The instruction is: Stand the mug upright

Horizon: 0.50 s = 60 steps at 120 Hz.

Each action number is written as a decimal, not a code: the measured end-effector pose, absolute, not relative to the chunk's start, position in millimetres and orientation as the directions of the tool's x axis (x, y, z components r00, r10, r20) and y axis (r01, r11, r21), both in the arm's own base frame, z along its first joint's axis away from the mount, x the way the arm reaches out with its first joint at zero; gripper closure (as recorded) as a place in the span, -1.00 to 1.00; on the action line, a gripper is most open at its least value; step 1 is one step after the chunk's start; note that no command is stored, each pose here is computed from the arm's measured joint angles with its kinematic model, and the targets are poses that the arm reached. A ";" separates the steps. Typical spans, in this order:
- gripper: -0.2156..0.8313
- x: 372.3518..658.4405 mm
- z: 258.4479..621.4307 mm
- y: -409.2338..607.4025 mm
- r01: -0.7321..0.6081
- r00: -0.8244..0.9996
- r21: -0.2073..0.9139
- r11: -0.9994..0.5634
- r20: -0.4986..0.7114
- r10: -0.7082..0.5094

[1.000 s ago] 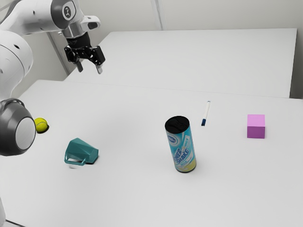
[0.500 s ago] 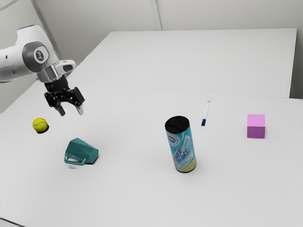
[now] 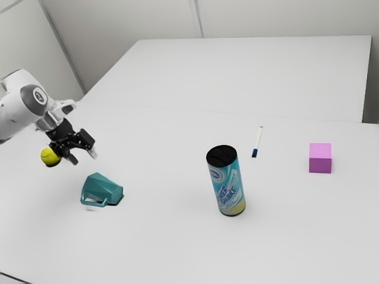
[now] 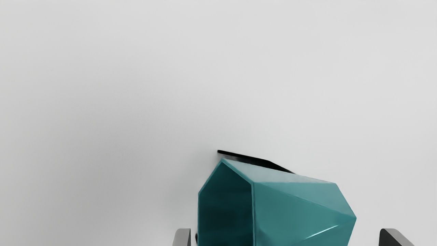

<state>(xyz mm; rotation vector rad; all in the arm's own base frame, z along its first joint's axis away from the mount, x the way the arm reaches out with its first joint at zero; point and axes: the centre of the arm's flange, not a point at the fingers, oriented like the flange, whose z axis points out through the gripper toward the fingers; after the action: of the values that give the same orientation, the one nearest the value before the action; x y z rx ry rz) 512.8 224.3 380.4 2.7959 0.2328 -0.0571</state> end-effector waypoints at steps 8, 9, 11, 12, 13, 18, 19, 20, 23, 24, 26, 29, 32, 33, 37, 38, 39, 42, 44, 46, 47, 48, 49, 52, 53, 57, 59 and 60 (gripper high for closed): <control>-0.59 514.6 366.9 229.5 0.174 0.985 0.357 -0.918 -0.056 0.165; -0.59 514.7 365.4 230.3 0.175 0.985 0.360 -0.917 -0.055 0.166; -0.59 514.8 362.8 231.7 0.175 0.984 0.365 -0.914 -0.053 0.167; -0.59 514.9 361.6 232.3 0.175 0.985 0.368 -0.913 -0.051 0.168; -0.59 514.9 360.4 232.9 0.174 0.985 0.370 -0.913 -0.050 0.168; -0.59 514.7 356.6 236.0 0.171 0.985 0.382 -0.908 -0.042 0.168; -0.59 514.6 356.0 236.5 0.170 0.985 0.385 -0.907 -0.040 0.167; -0.59 514.5 355.6 236.9 0.168 0.985 0.387 -0.907 -0.038 0.167; -0.59 514.0 354.2 238.2 0.164 0.986 0.394 -0.905 -0.033 0.164; -0.59 513.7 353.8 238.5 0.162 0.986 0.396 -0.904 -0.032 0.163; -0.59 513.2 353.2 239.2 0.159 0.987 0.400 -0.903 -0.029 0.161; -0.59 511.8 351.7 240.0 0.155 0.987 0.407 -0.900 -0.028 0.157; -0.59 509.9 349.8 240.9 0.151 0.988 0.413 -0.898 -0.028 0.153; -0.59 509.1 349.1 241.1 0.150 0.988 0.415 -0.897 -0.028 0.152; -0.59 506.3 346.4 242.2 0.144 0.989 0.423 -0.894 -0.030 0.145; -0.59 505.4 345.4 242.3 0.143 0.989 0.426 -0.894 -0.031 0.143; -0.59 504.5 344.4 242.5 0.141 0.989 0.428 -0.893 -0.032 0.142; -0.59 501.7 341.6 243.5 0.138 0.990 0.433 -0.891 -0.034 0.137; -0.59 500.1 340.1 244.0 0.135 0.991 0.437 -0.890 -0.035 0.133; -0.59 498.8 339.0 244.4 0.131 0.991 0.440 -0.888 -0.036 0.128; -0.59 498.3 338.5 244.6 0.128 0.991 0.442 -0.888 -0.036 0.126; -0.59 497.8 338.1 244.6 0.126 0.992 0.443 -0.888 -0.036 0.123; -0.59 497.4 337.8 244.7 0.123 0.992 0.445 -0.887 -0.035 0.120; -0.59 496.3 337.0 244.8 0.115 0.993 0.449 -0.886 -0.034 0.111; -0.59 496.0 336.8 244.7 0.112 0.994 0.451 -0.886 -0.034 0.108; -0.59 494.9 336.0 244.5 0.100 0.995 0.456 -0.884 -0.033 0.096; -0.59 494.4 335.7 244.5 0.094 0.995 0.459 -0.883 -0.032 0.090; -0.59 494.1 335.5 244.5 0.091 0.996 0.460 -0.883 -0.031 0.087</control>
<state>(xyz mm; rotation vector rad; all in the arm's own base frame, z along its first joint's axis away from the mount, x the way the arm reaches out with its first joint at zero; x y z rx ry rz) 494.1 244.5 335.5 2.6591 0.1258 -0.0136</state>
